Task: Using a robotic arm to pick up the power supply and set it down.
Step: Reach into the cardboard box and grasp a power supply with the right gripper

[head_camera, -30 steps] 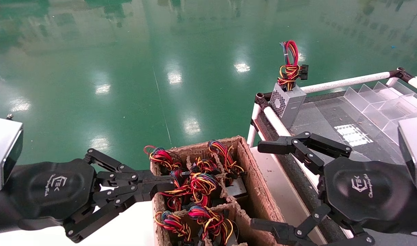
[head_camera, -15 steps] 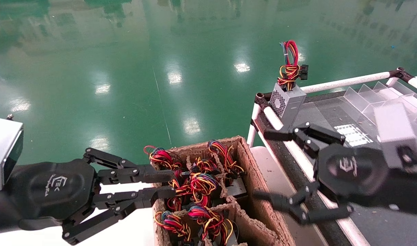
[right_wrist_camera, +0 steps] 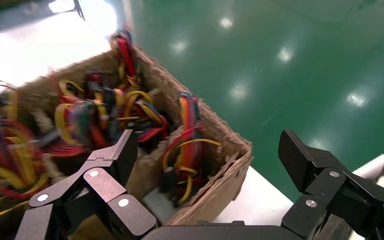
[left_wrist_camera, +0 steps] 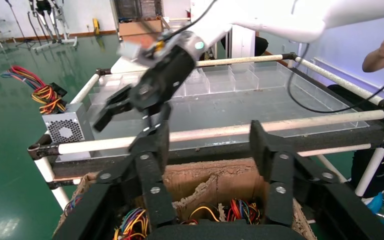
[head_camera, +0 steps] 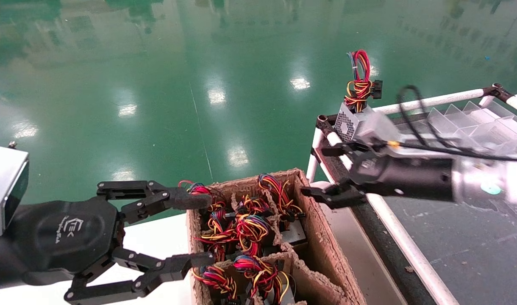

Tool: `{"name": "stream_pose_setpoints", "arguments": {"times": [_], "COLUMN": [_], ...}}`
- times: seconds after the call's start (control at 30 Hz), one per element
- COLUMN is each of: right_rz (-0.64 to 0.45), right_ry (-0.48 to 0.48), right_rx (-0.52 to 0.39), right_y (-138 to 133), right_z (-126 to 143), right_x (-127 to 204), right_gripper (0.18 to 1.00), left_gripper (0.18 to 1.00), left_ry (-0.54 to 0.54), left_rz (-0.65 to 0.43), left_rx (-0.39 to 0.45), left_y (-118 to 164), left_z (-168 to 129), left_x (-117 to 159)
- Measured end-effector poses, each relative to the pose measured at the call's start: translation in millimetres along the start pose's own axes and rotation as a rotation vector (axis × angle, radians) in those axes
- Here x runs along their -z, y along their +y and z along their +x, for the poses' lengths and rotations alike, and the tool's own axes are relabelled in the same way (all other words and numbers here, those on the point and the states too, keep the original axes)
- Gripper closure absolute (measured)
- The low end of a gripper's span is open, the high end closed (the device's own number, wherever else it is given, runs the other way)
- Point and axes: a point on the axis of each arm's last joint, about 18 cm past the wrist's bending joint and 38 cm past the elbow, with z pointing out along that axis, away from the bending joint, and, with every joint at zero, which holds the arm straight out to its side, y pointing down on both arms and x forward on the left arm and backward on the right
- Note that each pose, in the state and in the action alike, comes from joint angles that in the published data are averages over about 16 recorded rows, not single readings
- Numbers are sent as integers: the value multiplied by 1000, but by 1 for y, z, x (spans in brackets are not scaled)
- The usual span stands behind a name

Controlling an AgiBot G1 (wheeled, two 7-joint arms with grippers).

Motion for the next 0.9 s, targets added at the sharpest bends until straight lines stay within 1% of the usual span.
{"name": "stream_pose_setpoints", "arguments": {"times": [0.2,0.47,0.63,0.9], "right_rz": [-53,-75,-79,-89], "right_ry": [-3,-18,-26,-40], "right_rx": [13,53,75,98], "right_y": [-3,-6,-6,-1], "right_z": [14,17,16,14], "right_x": [-40,-75,-84,-86], "right_gripper": [178,178,187,228], "left_gripper": [535,358,277,209], "left_ry": [0,0,0,0], "left_rz": [0,0,0,0], "left_rx": [0,0,0,0], "left_y": [0,0,0,0], "left_z": [0,0,0,0], "left_x": [0,0,0,0]}}
